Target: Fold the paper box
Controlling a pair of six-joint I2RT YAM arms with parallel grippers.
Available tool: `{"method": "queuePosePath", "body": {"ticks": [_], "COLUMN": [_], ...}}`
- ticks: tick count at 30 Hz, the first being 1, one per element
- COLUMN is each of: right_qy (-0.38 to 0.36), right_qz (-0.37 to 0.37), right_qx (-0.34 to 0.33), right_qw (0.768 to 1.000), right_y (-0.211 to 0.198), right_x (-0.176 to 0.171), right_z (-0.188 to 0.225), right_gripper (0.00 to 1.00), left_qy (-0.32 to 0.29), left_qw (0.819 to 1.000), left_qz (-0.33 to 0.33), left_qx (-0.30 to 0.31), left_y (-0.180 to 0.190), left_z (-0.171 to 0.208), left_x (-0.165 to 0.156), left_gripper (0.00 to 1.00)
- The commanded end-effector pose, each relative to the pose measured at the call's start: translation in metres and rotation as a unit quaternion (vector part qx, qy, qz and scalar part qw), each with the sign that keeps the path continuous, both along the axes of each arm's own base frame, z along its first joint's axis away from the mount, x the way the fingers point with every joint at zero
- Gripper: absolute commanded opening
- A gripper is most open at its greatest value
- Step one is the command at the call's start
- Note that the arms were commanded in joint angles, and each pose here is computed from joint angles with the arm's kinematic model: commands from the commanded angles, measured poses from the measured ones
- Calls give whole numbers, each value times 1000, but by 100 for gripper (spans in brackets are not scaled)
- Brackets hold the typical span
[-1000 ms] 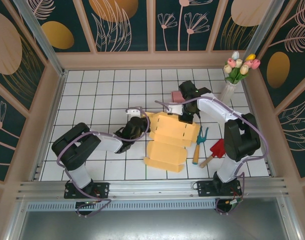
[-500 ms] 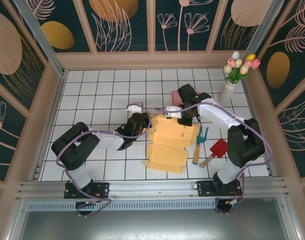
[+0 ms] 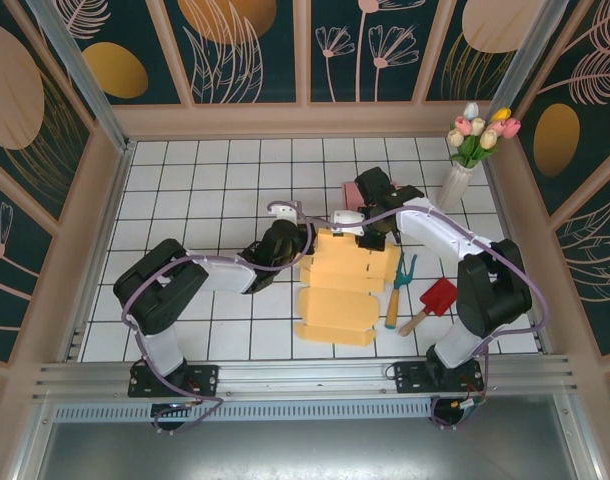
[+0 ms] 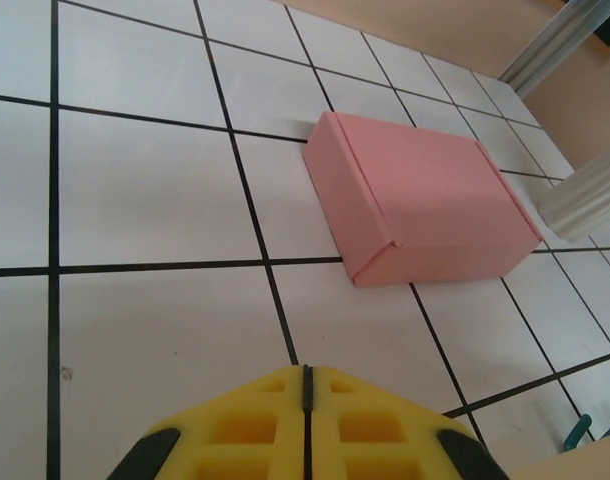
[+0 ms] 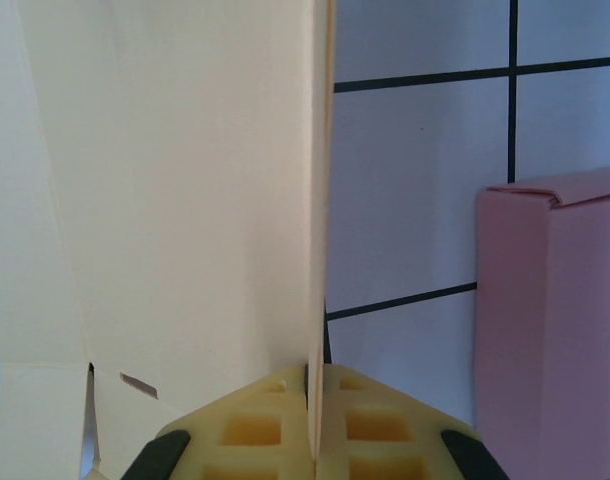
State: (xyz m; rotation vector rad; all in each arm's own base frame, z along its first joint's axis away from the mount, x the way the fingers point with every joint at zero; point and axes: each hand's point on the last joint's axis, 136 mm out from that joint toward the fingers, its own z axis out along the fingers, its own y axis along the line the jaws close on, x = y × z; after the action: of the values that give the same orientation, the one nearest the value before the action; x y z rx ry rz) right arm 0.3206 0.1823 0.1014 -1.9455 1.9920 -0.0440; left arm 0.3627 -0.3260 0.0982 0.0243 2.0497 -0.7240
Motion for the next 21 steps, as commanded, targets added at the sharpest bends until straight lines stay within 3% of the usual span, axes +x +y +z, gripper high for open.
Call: {"method": "queuePosePath", "body": {"ticks": [1, 11, 16, 21], "right_qy": [-5, 1, -50, -79], "right_qz": [12, -5, -31, -49], "right_qx": [36, 29, 12, 20], "right_qw": [999, 1000, 998, 995], "right_y": [21, 25, 7, 3], "right_x": [0, 3, 18, 26], "right_z": [3, -5, -3, 9], "right_gripper": [0, 0, 0, 0], "left_qy": [13, 51, 52, 64], "left_qw": [998, 998, 996, 996], "left_qz": [-49, 15, 28, -7], "left_qx": [-24, 35, 60, 60], "left_y": [-35, -18, 6, 17], "left_z": [8, -13, -2, 2], "left_x": [-12, -1, -15, -40], "left_gripper": [9, 8, 10, 11]}}
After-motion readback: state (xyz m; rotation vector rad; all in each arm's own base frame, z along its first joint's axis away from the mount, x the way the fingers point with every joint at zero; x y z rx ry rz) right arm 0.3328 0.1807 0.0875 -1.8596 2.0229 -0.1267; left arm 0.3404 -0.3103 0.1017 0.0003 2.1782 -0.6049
